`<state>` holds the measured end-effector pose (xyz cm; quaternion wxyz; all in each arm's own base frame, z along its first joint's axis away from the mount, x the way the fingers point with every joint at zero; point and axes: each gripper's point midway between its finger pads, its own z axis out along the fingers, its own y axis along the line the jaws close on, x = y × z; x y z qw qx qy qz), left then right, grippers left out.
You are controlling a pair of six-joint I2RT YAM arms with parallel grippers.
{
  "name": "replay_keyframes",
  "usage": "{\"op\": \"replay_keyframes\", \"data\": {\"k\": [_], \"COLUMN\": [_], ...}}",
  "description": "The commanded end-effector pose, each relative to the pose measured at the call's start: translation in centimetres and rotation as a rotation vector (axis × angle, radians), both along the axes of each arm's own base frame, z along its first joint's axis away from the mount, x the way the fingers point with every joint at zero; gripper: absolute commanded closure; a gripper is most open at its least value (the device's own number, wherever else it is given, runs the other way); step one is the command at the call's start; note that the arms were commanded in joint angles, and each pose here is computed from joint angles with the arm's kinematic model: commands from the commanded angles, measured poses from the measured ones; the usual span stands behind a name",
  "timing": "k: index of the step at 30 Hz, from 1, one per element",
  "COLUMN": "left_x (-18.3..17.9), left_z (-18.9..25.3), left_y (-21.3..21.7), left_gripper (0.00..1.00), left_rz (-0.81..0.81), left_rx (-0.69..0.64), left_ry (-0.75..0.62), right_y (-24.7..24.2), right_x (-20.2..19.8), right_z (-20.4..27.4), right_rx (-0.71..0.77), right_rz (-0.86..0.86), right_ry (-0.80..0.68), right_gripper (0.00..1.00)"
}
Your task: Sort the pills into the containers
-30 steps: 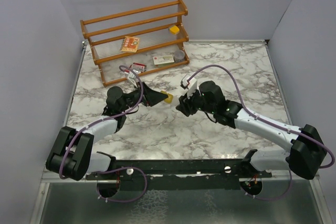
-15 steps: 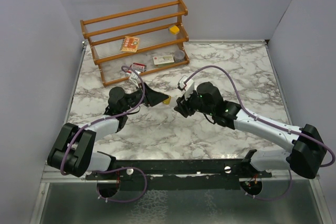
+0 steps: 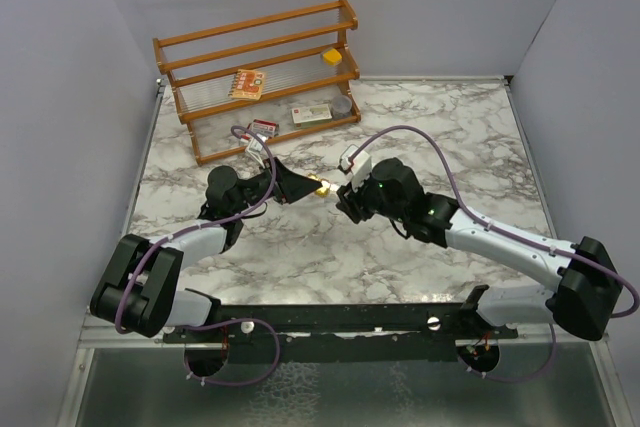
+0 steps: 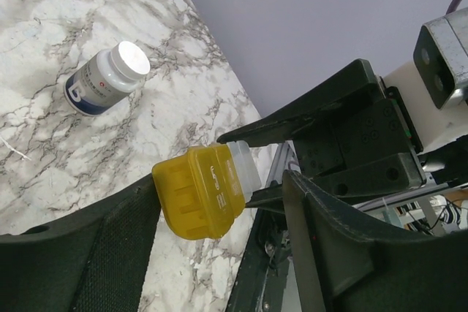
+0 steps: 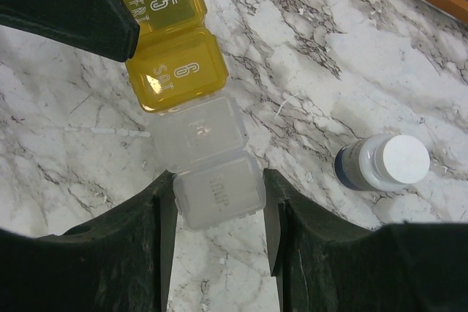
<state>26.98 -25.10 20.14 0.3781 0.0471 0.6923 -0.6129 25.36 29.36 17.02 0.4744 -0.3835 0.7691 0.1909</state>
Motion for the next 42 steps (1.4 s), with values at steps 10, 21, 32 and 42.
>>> {"op": "replay_keyframes", "data": {"k": [10,21,32,42], "left_x": [0.1,0.2,0.2,0.2], "left_z": [0.2,0.1,0.0,0.3], "left_y": [-0.2,-0.4,-0.6,-0.8], "left_gripper": [0.42,0.74,1.0,1.0], "left_rz": [-0.009,-0.015,-0.038,-0.051], "left_rx": [-0.013,-0.01,-0.009,-0.011], "left_ry": [-0.01,-0.011,-0.004,-0.016], "right_y": [0.2,0.5,0.7,0.4], "right_x": [0.5,0.5,0.9,1.4], "right_z": [2.9,3.3,4.3,5.6], "right_rx": [0.031,0.025,0.034,0.036], "right_rz": [-0.021,-0.014,-0.029,-0.059], "right_ry": [-0.083,-0.094,-0.111,-0.132], "right_gripper": [0.99,0.99,0.79,0.6]}}
